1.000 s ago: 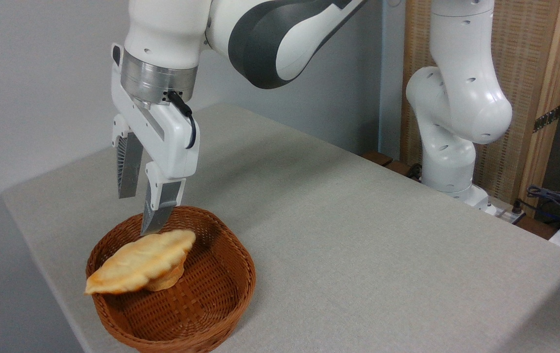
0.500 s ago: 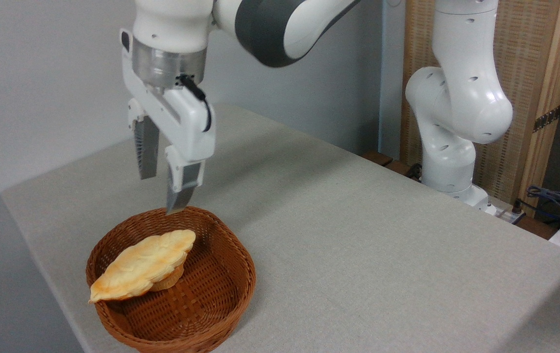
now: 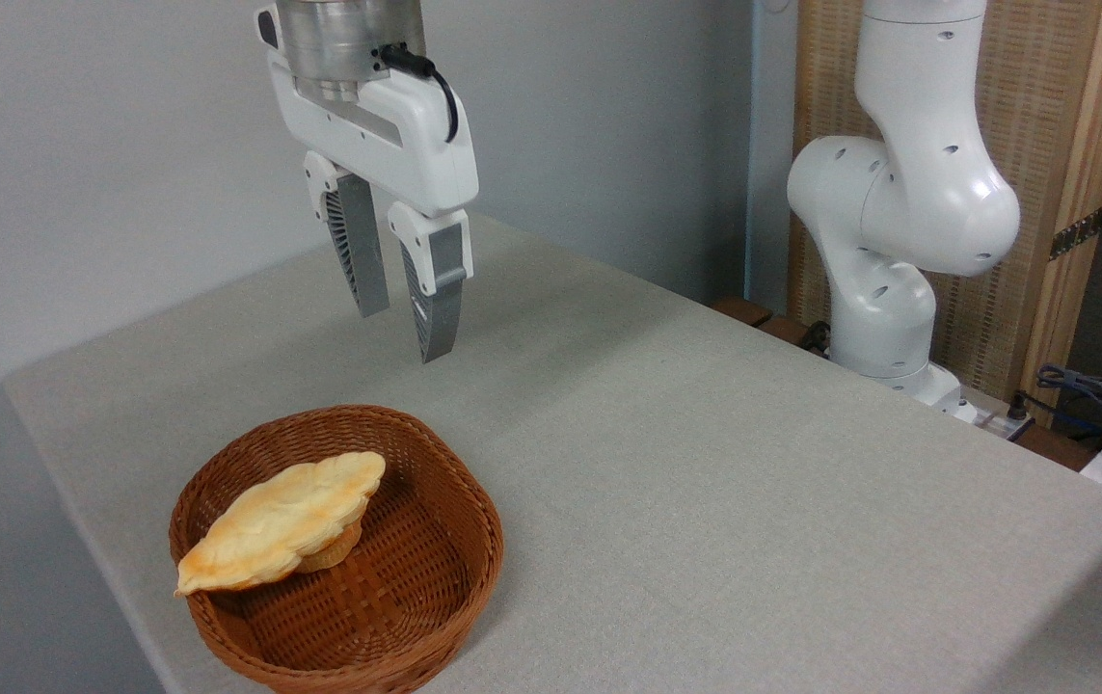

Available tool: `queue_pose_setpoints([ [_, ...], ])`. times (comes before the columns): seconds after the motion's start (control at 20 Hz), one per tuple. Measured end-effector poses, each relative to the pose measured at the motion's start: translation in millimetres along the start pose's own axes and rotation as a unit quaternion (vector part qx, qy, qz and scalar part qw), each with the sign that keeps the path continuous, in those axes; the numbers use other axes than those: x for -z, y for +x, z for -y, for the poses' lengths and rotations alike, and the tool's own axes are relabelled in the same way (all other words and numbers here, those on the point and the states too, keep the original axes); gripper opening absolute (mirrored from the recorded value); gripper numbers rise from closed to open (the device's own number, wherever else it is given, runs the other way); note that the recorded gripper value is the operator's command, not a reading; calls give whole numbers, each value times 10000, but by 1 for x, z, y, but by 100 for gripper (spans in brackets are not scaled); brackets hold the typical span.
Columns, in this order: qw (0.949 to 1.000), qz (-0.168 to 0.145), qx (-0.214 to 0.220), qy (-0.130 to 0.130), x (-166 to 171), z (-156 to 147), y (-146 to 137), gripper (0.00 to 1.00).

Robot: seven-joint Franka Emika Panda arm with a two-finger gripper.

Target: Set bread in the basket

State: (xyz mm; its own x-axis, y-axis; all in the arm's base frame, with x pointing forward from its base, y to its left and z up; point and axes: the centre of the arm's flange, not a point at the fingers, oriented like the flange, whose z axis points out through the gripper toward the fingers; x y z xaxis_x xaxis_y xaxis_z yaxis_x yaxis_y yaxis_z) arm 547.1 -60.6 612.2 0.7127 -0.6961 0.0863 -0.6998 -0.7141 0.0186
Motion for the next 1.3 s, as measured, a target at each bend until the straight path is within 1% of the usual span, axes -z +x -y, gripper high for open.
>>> queue_pose_setpoints([
  [0.15, 10000, 45, -41, -6, -3, -2, 4, 100],
  [0.3, 10000, 64, -8, -5, -4, 2, 2, 100],
  [0.5, 9996, 35, 258, 46, 2, 24, -17, 100],
  [0.8, 9994, -12, 320, 97, 12, 25, -26, 100],
  [0.95, 9990, -29, 421, 113, 15, 32, -35, 100],
  [1.1, 9992, -8, 389, 117, 14, 30, -33, 100],
  [1.3, 9994, 128, 242, 225, 11, 22, -26, 100],
])
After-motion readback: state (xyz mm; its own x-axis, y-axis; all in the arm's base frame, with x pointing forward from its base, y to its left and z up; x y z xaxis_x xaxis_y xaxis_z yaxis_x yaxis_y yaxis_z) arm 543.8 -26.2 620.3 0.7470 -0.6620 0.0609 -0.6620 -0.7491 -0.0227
